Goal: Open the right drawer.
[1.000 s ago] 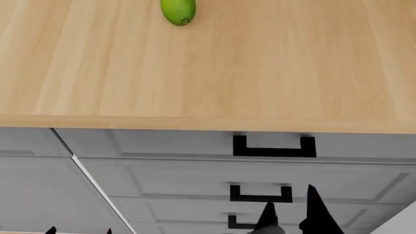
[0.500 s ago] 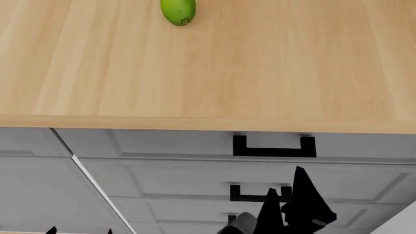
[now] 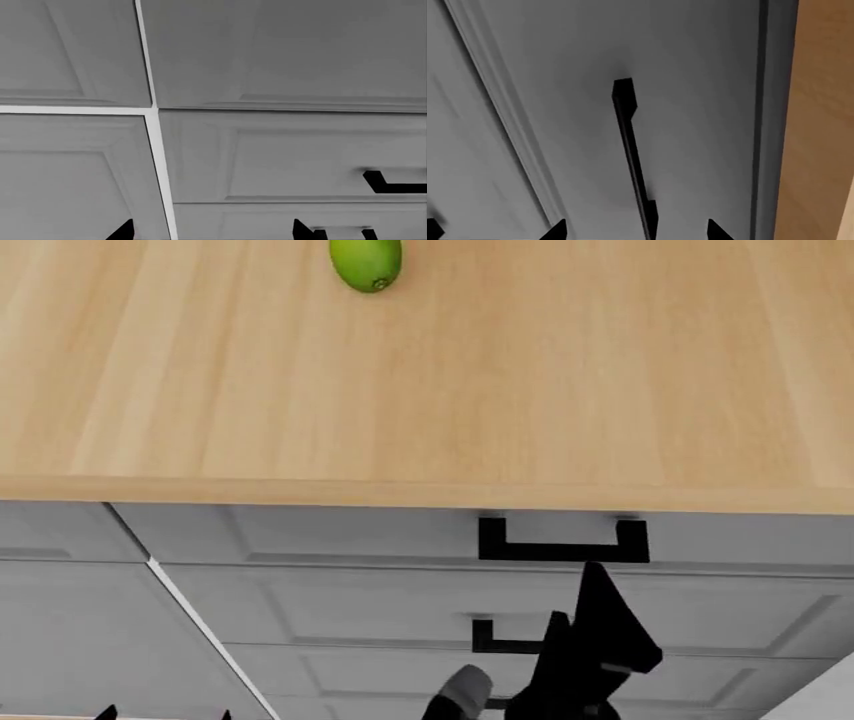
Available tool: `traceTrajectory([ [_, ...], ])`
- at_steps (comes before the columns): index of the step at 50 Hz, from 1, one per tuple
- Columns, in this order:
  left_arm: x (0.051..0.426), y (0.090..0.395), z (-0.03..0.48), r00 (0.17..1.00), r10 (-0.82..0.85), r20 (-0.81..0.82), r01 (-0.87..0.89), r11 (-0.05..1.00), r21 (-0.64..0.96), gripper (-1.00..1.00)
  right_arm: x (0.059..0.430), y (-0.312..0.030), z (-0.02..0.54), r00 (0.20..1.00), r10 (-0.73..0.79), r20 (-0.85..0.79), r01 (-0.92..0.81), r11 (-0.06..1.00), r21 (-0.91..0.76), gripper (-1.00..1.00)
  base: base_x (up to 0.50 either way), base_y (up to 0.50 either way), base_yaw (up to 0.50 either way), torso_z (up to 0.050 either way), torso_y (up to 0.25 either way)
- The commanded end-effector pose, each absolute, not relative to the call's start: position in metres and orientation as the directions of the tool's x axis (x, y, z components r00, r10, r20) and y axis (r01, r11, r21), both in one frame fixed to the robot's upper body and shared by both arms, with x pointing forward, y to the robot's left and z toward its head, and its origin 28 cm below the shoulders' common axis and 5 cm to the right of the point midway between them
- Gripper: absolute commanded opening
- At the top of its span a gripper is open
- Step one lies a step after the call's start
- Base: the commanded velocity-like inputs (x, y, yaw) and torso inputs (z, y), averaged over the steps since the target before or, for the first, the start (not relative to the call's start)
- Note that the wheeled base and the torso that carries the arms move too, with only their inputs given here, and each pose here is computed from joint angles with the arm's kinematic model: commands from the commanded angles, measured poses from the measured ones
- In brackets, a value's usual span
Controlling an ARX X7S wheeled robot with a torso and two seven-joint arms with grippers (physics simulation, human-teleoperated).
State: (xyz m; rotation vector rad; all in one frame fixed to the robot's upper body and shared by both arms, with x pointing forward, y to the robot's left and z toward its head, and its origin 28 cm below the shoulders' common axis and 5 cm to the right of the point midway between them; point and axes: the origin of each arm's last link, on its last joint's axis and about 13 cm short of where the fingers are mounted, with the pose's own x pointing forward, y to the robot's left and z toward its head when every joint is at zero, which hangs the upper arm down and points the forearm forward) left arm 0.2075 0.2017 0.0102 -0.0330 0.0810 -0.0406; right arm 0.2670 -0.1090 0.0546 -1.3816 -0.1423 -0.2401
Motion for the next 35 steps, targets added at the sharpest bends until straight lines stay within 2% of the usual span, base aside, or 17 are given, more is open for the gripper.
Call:
traceTrajectory([
  [1, 0.209, 0.201, 0.012, 0.997, -0.051, -0.063, 0.049, 0.998, -0.045, 1.0, 0.273, -0.109, 0.057, 0.967, -0.103, 0.233, 0.246, 0.144, -0.959, 1.0, 0.0, 0.0, 0.0, 0.0, 0.0],
  [7, 0.209, 0.201, 0.012, 0.997, -0.053, -0.063, 0.05, 0.998, -0.046, 1.0, 0.273, -0.109, 0.059, 0.963, -0.107, 0.248, 0.26, 0.117, -0.959, 1.0, 0.0, 0.0, 0.0, 0.0, 0.0],
  [9, 0.209, 0.201, 0.012, 0.997, -0.053, -0.063, 0.051, 0.998, -0.045, 1.0, 0.273, -0.108, 0.061, 0.96, -0.072, 0.272, 0.276, 0.05, -0.96, 1.0, 0.0, 0.0, 0.0, 0.0, 0.0],
  [15, 0.209, 0.201, 0.012, 0.997, -0.053, -0.062, 0.05, 0.998, -0.043, 1.0, 0.277, -0.11, 0.06, 0.959, -0.076, 0.272, 0.274, 0.014, -0.962, 1.0, 0.0, 0.0, 0.0, 0.0, 0.0],
  [18, 0.209, 0.2, 0.012, 0.997, -0.053, -0.06, 0.051, 0.998, -0.042, 1.0, 0.284, -0.112, 0.058, 0.961, -0.067, 0.27, 0.267, -0.044, -0.963, 1.0, 0.0, 0.0, 0.0, 0.0, 0.0],
  [35, 0.209, 0.199, 0.012, 0.996, -0.053, -0.066, 0.051, 0.998, -0.034, 1.0, 0.309, -0.117, 0.058, 0.958, -0.052, 0.283, 0.273, -0.14, -0.952, 1.0, 0.0, 0.0, 0.0, 0.0, 0.0],
])
